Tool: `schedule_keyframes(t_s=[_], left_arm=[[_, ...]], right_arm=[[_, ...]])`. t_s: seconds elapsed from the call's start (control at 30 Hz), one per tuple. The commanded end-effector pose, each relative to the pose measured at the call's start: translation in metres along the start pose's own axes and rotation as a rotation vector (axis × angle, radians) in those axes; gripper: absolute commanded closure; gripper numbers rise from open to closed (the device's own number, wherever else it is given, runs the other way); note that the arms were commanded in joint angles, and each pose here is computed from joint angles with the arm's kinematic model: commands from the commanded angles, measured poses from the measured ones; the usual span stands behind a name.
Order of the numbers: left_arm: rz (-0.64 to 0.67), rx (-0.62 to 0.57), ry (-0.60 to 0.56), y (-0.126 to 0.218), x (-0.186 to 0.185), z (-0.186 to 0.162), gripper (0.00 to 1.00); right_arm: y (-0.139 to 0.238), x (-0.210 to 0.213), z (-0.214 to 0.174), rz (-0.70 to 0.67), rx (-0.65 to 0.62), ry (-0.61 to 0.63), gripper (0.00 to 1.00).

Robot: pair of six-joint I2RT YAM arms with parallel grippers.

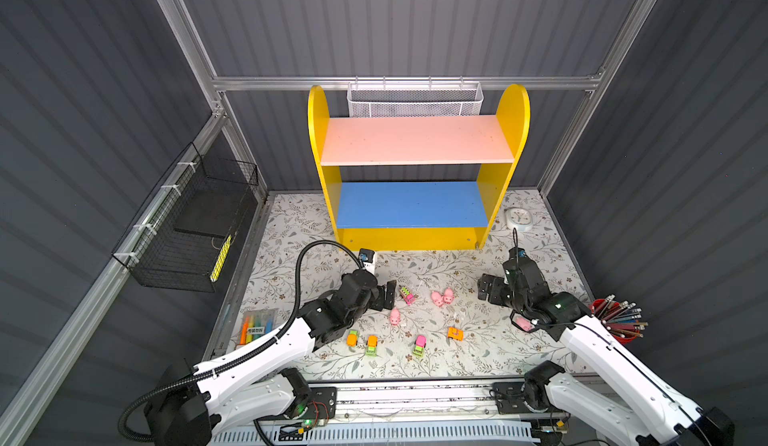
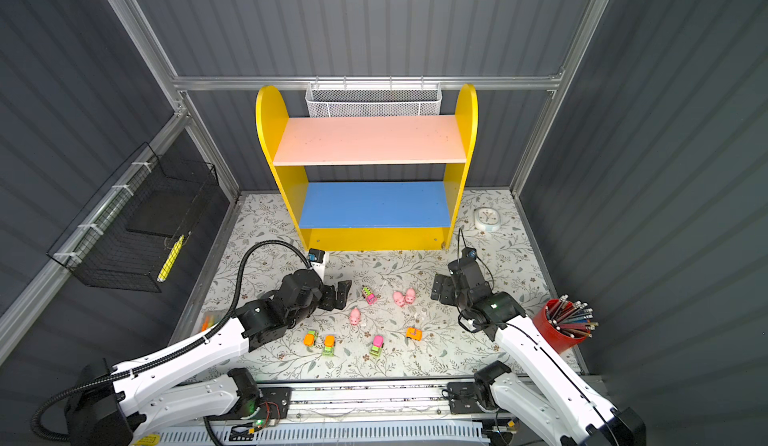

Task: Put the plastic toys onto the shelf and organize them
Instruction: 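Move the right gripper toward the orange toy car while the left arm advances, then lower the right gripper around the orange toy car near the robot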

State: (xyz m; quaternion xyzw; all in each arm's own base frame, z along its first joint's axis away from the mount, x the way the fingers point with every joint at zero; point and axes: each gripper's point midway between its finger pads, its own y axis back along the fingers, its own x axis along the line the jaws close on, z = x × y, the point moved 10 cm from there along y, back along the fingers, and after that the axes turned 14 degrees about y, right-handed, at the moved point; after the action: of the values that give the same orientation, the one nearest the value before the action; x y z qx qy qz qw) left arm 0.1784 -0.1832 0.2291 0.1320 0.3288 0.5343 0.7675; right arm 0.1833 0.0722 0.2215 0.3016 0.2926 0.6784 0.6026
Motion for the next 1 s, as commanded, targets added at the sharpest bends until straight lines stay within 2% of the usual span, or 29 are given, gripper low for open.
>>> schedule_keyframes(t_s=[0.0,0.3,0.57,0.97], left_arm=[[0.019,0.027,0.021,0.008,-0.001,0.002,0.0],[0.034,0.076,0.058,0.026,0.015,-0.017,0.01],[0.028,0.09,0.073,0.029,0.02,-0.023,0.01],[0.078,0.065,0.024,0.017,0.012,-0.013,0.0]], right_arm=[[0.008,0.008,-0.005,0.097,0.071,0.013,0.09],[0.011,0.028,-0.038,0.276,0.14,0.04,0.13],[-0.008,0.043,-0.064,0.382,0.228,0.067,0.11],[-0.033,0.062,-0.07,0.532,0.27,0.122,0.08]])
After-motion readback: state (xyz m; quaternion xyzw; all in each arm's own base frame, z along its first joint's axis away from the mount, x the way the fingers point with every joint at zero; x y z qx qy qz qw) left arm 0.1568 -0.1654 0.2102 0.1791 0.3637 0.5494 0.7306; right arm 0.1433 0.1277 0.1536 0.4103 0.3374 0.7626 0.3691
